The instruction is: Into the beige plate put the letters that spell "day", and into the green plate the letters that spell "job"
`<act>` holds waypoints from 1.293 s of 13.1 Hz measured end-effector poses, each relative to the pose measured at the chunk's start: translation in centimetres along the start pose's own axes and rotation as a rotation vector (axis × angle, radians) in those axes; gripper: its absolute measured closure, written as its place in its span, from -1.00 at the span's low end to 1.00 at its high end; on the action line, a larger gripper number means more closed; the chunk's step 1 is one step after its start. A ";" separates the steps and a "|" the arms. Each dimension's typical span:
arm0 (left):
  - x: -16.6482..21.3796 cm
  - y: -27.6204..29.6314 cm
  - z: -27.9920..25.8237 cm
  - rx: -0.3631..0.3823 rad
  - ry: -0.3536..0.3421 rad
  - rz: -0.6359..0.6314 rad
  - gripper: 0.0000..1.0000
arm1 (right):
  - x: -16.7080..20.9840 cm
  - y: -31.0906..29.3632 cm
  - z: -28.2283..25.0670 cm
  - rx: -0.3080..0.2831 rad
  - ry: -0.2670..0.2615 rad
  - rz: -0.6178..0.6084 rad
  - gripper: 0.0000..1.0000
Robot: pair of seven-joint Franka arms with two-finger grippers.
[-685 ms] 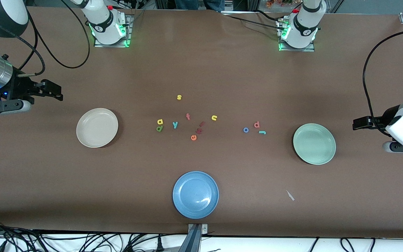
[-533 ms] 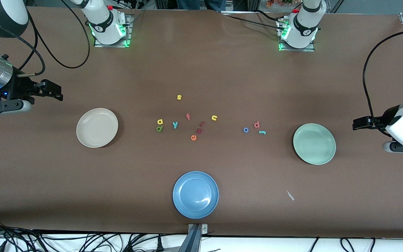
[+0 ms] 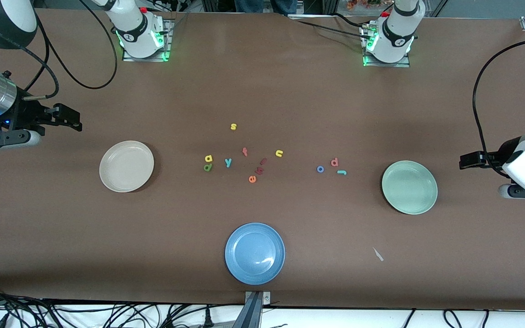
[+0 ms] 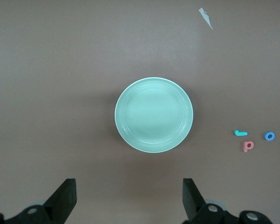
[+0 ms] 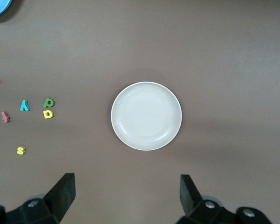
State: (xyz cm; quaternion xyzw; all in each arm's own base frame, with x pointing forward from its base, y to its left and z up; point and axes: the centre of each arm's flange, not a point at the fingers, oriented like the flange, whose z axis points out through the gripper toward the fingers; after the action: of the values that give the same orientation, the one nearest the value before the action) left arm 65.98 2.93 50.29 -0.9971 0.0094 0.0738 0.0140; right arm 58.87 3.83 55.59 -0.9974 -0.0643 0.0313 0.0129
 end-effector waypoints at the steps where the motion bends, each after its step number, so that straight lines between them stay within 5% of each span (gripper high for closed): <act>1: 0.0 0.0 0.0 0.000 0.000 0.000 -1.00 | 0.0 0.0 0.0 0.000 0.000 0.000 -0.99; 17: 0.0 0.0 0.0 0.000 0.000 0.000 -1.00 | 0.2 0.0 0.4 0.000 -0.007 0.000 -1.00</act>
State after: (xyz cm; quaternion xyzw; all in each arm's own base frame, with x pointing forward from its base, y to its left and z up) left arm 65.98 2.92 50.29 -0.9971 0.0094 0.0738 0.0140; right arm 59.02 3.84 55.20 -0.9973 -0.0643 0.0345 0.0128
